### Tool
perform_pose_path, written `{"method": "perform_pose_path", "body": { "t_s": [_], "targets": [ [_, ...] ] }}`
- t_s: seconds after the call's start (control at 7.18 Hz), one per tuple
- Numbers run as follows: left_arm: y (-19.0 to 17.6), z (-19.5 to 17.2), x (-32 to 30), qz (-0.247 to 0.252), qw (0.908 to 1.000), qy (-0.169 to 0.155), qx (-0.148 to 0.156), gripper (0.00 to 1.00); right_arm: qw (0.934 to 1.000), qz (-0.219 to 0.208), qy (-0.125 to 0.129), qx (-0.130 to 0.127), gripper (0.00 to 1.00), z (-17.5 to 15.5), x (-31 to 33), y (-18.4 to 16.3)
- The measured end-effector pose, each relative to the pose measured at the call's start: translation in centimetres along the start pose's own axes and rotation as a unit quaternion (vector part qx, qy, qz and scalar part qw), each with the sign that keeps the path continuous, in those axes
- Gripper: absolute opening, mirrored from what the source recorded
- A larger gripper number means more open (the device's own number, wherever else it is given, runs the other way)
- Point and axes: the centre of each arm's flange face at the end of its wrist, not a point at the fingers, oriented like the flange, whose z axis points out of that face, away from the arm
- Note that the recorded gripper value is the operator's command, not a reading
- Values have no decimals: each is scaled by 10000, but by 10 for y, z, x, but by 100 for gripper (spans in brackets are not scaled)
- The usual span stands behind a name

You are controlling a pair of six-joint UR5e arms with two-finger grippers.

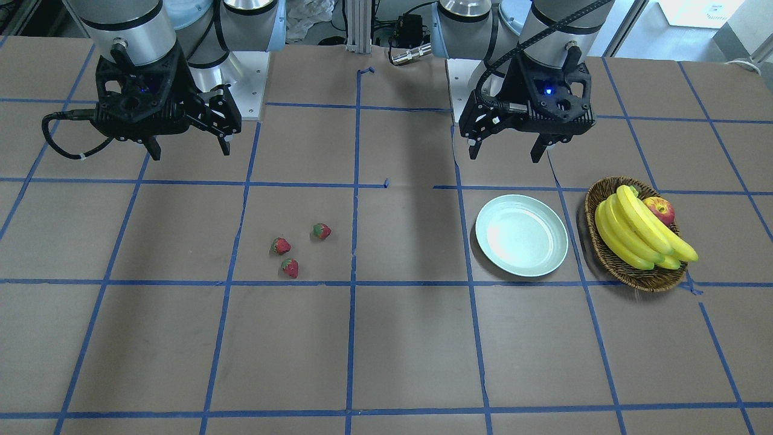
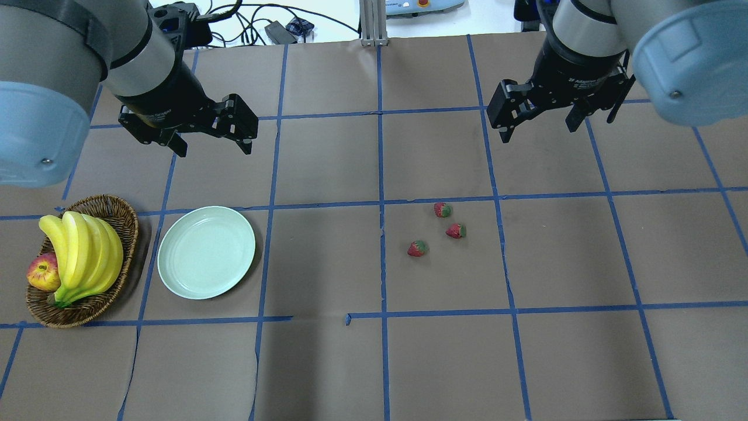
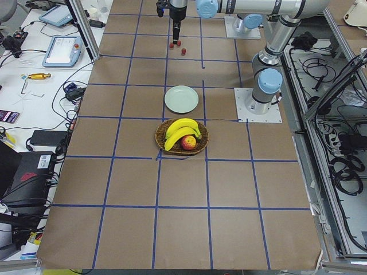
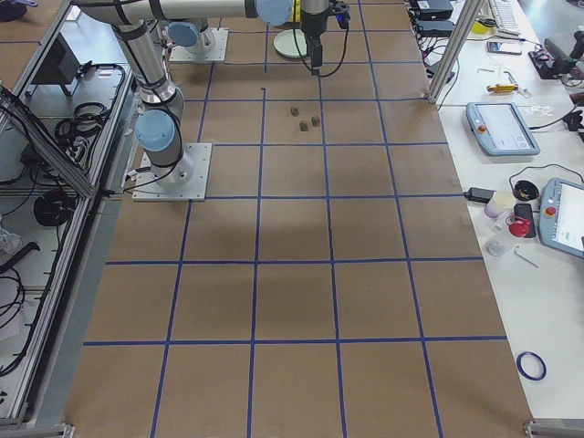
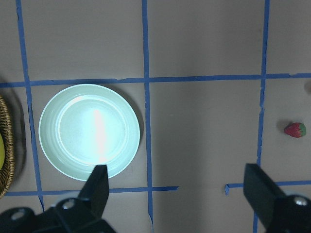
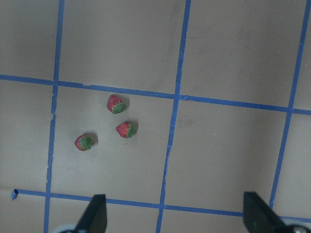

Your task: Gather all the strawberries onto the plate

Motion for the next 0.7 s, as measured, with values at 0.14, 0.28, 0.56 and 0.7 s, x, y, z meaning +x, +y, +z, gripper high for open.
{"method": "perform_pose_path", "body": {
  "t_s": [0.14, 0.28, 0.56, 0.7],
  "targets": [
    [0, 0, 0, 7, 10000, -9, -3, 100, 10000, -1, 0, 4, 100, 0, 0, 0],
    [0, 0, 0, 9, 10000, -17, -2, 100, 10000, -1, 1, 10, 100, 0, 0, 0],
    [0, 0, 0, 10, 10000, -24, -1, 100, 10000, -6, 37, -9, 100, 2, 1, 0],
    [1, 0, 0, 10, 10000, -30, 0, 100, 10000, -7, 53, -31, 100, 4, 1, 0]
  ]
}}
